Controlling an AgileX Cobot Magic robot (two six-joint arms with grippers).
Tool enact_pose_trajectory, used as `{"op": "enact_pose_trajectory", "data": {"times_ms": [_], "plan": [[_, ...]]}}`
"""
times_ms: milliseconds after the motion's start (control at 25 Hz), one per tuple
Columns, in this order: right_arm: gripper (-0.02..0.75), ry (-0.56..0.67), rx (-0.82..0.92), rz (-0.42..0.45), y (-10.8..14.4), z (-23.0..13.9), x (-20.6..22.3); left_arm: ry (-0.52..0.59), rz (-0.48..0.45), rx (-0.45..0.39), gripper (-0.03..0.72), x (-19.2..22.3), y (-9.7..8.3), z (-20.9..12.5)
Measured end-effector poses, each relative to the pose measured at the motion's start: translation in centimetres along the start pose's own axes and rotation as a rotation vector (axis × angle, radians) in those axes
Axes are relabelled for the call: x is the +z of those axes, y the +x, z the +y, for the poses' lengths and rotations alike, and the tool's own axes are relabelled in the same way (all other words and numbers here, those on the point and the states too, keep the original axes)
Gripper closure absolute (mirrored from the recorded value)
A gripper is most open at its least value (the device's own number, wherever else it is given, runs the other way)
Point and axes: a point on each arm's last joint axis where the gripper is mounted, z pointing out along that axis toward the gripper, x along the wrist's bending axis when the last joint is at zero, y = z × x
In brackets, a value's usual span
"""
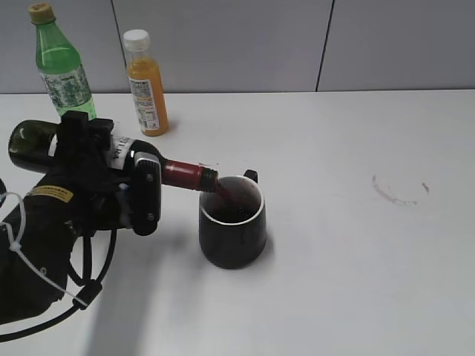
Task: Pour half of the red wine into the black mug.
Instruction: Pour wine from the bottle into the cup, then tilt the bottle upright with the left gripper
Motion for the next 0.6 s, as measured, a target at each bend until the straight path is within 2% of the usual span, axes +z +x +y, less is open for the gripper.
{"op": "enact_pose_trajectory", "data": {"times_ms": [600], "plan": [[0.164, 0.0, 0.0, 0.0, 0.0, 0.0, 0.0, 0.001, 0.006, 0.001, 0.143, 0.0, 0.05, -0.01]]}}
